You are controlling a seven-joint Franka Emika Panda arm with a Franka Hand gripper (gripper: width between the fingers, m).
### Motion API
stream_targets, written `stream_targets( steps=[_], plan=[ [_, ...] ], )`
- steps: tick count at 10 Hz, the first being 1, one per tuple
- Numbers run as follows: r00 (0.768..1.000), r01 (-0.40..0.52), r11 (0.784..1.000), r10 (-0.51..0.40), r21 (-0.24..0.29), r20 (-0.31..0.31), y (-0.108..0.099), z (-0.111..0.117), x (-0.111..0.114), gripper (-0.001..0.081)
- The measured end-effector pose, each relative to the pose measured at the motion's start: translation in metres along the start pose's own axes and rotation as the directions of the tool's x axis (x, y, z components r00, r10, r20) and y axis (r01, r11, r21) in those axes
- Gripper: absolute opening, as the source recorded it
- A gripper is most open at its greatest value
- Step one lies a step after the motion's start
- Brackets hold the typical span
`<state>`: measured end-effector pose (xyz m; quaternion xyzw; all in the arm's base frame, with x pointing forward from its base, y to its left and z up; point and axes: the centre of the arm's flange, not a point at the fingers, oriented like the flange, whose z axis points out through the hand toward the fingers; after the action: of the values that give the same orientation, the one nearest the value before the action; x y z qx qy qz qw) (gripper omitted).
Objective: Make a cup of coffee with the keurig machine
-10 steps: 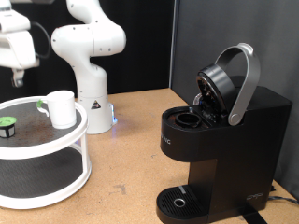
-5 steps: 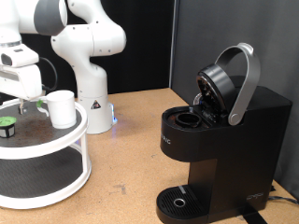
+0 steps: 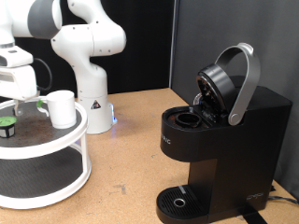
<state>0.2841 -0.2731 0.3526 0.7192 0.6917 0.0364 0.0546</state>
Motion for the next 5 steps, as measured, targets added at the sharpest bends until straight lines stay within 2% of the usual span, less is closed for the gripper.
stream_targets(
  steps=[2, 5],
  plan=[
    [1.0, -0.018, 1.0, 0.018, -0.006, 0.006, -0.003, 0.007, -0.007, 0.0807],
    [0.999, -0.035, 0.999, 0.036, 0.02, -0.006, -0.001, 0.021, -0.007, 0.0807]
  ],
)
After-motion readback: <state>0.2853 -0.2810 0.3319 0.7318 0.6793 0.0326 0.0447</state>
